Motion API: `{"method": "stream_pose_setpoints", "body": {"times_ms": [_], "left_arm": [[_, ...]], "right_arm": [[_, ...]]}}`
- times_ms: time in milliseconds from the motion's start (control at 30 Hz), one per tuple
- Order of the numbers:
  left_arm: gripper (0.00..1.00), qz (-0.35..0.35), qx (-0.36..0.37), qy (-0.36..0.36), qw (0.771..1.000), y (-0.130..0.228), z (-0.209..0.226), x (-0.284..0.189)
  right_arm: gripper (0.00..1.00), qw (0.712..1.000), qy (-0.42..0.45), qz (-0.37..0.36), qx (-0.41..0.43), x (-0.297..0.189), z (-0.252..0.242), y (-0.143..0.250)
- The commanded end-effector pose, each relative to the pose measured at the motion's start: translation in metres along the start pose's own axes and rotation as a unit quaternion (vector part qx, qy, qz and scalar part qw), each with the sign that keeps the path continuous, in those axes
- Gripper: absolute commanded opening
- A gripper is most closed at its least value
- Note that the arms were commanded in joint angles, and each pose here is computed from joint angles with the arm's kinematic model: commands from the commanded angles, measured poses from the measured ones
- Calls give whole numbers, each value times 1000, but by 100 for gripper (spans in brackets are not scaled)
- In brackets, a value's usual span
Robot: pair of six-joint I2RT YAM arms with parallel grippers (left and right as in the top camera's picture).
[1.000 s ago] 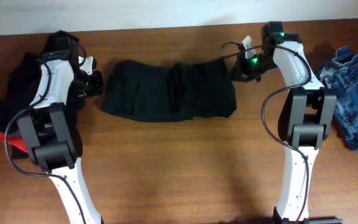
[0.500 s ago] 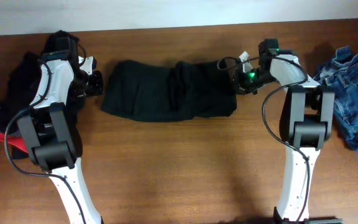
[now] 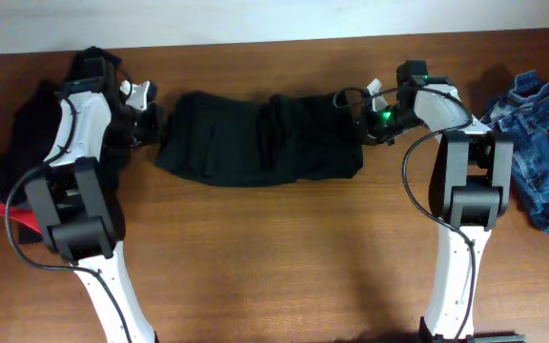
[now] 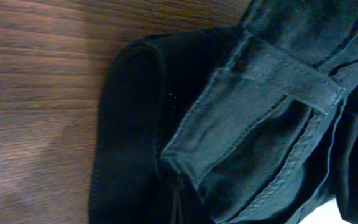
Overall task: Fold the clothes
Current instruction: 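Grasp the bundle's left end with the left gripper, holding both ends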
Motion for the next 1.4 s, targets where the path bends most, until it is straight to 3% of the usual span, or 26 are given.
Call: {"method": "stream_pose_setpoints", "body": {"times_ms": [0, 167, 200, 300, 333, 433, 933, 1100, 1200, 1333, 1367], "left_arm": [[0, -19, -11, 6, 1000, -5, 19, -16], [3, -37, -50, 28, 998, -6, 49, -36], [23, -38, -51, 29, 998, -6, 50, -37], [52, -35, -15, 47, 998, -6, 40, -32], [57, -33, 1, 62, 998, -6, 35, -30], [60, -26, 11, 71, 997, -5, 28, -23], [59, 39, -12, 86, 995, 8, 48, 40], [57, 59, 6, 94, 994, 12, 28, 58], [41, 67, 29, 95, 993, 14, 9, 69], [5, 70, 48, 97, 992, 15, -5, 77], [1, 71, 48, 97, 992, 15, -5, 78]], "right_arm": [[4, 999, 24, 24, 12, 11, -9, 11], [4, 999, 24, 24, 12, 11, -9, 11], [4, 999, 26, 24, 11, 11, -9, 11], [4, 999, 26, 24, 11, 11, -9, 11], [4, 999, 26, 24, 11, 11, -9, 11], [4, 999, 26, 24, 12, 11, -9, 11], [4, 999, 26, 26, 13, 11, -9, 12], [4, 999, 26, 26, 13, 11, -9, 12], [4, 999, 25, 26, 13, 11, -9, 12], [4, 999, 25, 26, 13, 11, -9, 12], [4, 999, 25, 27, 13, 11, -9, 12]]}}
Point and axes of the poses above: each gripper's point midway between its finger pads, its own x axis out along the fingers, its own z axis along the line the jaws close on, y = z × x, the point moved 9 cm from there along -x, back along the fingers, and after that the axes turned 4 degrees about -x, right-handed, at the moved point
